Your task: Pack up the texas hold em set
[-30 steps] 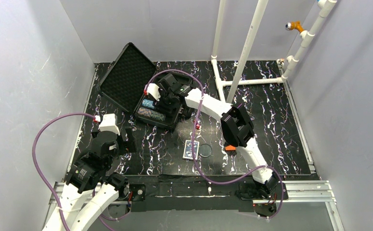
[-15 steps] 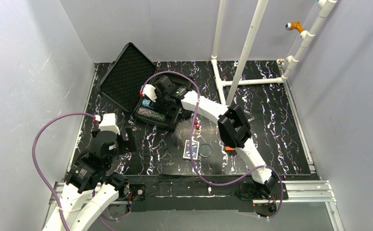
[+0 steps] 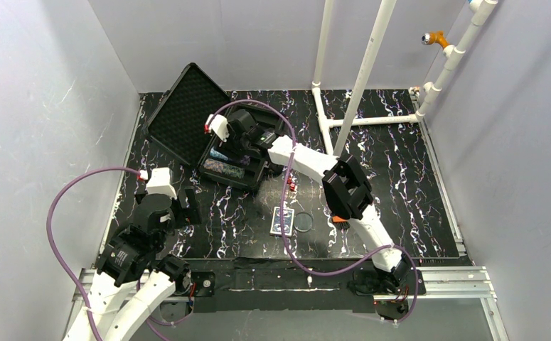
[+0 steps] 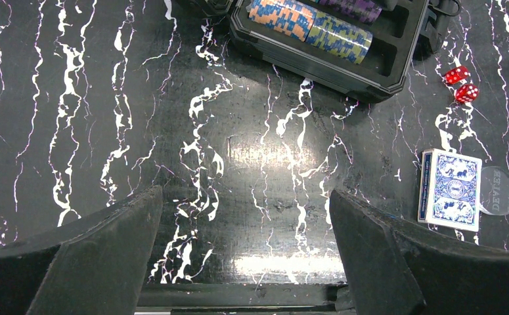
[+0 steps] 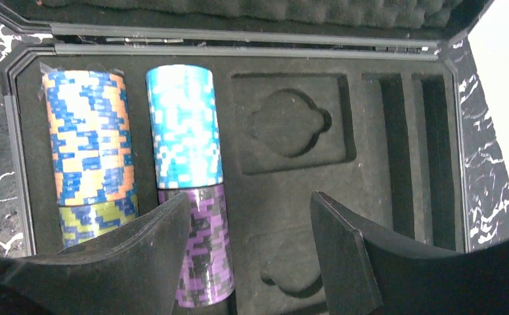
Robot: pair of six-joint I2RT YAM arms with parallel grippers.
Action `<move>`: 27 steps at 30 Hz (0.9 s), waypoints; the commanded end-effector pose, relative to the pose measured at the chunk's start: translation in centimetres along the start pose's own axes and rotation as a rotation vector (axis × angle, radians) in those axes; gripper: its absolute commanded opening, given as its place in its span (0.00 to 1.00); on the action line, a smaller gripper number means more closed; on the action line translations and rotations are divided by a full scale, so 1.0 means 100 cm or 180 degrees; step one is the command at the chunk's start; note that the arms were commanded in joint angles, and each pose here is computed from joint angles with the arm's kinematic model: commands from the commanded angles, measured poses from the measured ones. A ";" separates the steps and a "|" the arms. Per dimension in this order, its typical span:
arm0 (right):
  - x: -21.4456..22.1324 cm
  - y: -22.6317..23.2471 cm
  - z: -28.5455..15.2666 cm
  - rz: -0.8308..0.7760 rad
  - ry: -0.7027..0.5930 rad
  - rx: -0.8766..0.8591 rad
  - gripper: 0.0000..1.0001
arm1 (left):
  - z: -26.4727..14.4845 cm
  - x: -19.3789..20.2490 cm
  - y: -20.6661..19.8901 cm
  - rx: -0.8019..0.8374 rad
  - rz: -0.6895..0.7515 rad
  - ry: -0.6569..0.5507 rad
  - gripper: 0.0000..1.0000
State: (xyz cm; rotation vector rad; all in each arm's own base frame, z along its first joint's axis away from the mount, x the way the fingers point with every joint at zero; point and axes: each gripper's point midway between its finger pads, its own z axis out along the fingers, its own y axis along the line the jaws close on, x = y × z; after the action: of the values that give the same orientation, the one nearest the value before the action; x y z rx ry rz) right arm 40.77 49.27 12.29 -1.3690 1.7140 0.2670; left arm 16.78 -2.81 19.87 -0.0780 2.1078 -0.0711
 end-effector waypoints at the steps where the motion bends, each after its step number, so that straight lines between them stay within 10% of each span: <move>1: -0.056 -0.031 -0.046 0.0190 -0.0495 0.0394 0.75 | 0.001 0.000 0.003 -0.0045 0.0025 -0.0016 0.98; 27: 0.026 -0.024 -0.117 0.1281 0.0044 0.0833 0.49 | 0.002 0.001 0.002 -0.0038 0.0036 0.0001 0.98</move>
State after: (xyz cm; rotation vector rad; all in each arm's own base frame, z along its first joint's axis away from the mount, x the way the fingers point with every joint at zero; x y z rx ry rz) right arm 37.05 39.86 15.86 -0.9402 1.9321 0.2129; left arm 16.75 -2.79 19.92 -0.0751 2.1046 -0.0715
